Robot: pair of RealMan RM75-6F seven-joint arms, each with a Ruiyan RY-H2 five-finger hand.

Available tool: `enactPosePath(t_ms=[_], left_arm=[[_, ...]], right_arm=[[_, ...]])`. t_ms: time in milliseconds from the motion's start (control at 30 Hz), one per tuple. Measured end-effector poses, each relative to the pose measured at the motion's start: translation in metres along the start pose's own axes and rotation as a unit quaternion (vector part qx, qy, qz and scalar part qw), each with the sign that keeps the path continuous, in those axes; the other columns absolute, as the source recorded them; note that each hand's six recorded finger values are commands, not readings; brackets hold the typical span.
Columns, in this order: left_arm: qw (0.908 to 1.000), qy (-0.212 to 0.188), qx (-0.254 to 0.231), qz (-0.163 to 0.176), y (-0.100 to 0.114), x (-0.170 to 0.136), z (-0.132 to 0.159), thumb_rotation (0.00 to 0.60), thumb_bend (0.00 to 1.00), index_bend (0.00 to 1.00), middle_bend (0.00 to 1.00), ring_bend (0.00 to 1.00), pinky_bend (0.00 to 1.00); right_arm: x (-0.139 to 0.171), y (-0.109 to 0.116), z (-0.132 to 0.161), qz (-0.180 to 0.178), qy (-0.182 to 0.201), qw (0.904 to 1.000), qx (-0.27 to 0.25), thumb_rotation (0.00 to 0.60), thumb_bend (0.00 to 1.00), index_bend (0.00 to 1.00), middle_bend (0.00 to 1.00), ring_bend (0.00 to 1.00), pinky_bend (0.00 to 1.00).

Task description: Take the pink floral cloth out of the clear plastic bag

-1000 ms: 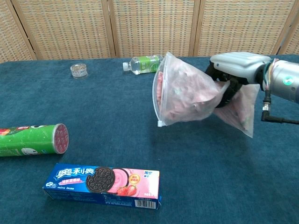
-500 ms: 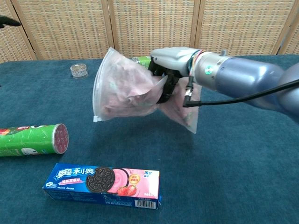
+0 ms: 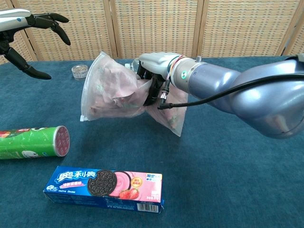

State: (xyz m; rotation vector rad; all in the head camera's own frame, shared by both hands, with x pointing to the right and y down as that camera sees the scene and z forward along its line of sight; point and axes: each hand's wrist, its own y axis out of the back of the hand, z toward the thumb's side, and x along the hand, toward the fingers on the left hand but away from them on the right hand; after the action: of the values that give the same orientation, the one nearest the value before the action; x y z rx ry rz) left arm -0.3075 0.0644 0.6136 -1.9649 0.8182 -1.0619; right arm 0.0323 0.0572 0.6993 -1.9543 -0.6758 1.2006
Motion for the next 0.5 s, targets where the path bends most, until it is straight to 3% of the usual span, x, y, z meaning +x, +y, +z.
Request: enactPosePath(t_ms=[500], left_arm=[[0.9993,0.0,-0.034,-0.012,-0.02,0.013,0.006,0.6,0.05,0.31,0.0,0.0,0.0]], right_arm=[[-0.001,0.013,-0.01,-0.01,-0.008,0.9993,-0.036,0.6,0.45,0.71,0.75,0.72,0.63]])
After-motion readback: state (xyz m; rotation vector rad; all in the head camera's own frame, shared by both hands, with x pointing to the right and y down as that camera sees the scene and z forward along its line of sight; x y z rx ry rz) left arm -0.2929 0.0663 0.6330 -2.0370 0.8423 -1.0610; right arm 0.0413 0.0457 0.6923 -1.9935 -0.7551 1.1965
